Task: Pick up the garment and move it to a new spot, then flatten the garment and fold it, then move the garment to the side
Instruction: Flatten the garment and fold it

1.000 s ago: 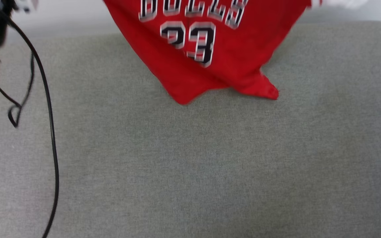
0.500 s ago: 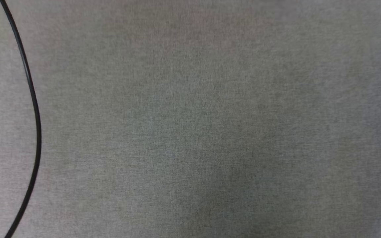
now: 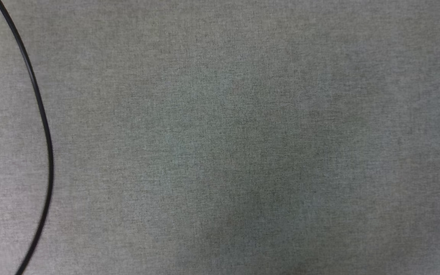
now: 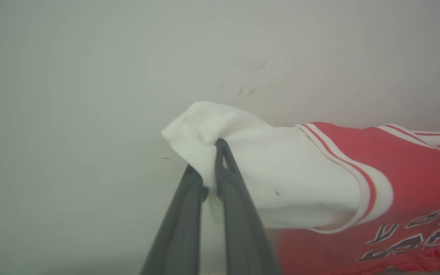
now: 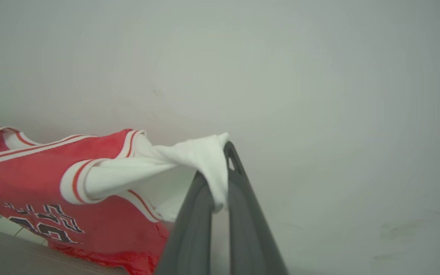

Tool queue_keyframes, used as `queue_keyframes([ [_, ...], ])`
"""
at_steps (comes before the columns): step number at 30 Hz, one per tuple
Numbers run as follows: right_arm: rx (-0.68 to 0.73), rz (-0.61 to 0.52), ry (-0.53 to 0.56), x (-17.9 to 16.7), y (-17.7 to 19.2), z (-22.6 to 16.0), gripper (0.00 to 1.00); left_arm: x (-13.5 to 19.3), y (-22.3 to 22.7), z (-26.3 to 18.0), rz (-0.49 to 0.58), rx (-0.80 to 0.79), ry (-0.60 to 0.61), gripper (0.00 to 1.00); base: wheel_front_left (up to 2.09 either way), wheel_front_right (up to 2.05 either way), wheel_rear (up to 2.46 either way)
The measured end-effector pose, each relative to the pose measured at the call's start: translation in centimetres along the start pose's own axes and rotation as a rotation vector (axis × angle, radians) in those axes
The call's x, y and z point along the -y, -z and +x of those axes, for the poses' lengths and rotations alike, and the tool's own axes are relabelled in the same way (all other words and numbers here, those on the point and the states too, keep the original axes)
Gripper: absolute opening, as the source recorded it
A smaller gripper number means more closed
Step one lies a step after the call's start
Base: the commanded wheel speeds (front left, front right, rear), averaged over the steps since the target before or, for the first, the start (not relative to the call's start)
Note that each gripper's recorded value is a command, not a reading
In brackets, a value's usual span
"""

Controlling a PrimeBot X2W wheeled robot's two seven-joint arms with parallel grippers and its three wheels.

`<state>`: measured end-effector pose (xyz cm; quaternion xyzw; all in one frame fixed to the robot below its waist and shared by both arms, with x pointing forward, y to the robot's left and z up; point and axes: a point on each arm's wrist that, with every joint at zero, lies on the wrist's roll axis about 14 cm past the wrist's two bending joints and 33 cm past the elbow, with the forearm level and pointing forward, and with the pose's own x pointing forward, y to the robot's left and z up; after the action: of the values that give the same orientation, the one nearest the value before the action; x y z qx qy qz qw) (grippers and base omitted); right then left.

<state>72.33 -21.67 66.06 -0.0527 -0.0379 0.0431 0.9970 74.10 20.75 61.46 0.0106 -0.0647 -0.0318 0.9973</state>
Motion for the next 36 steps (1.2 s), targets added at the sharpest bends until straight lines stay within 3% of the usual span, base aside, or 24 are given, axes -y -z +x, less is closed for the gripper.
queue_keyframes([
  [8,-0.167,0.071,-0.070,-2.0,9.5,-4.5,0.00,-0.9,7.2,-4.6,-0.088,-0.131,0.007,0.00,0.00,0.00,0.00],
  [17,-0.398,0.211,-0.070,-3.0,20.0,-15.9,0.00,-1.8,14.6,-14.5,-0.166,-0.298,-0.039,0.00,0.00,0.00,0.00],
  [26,-0.485,0.290,-0.019,-3.0,22.0,-26.0,0.00,-1.3,15.6,-23.4,-0.190,-0.348,-0.048,0.00,0.00,0.00,0.00],
  [36,-0.529,0.347,0.044,-3.5,21.8,-35.6,0.00,-1.3,15.4,-33.2,-0.235,-0.379,-0.111,0.00,0.00,0.00,0.00],
])
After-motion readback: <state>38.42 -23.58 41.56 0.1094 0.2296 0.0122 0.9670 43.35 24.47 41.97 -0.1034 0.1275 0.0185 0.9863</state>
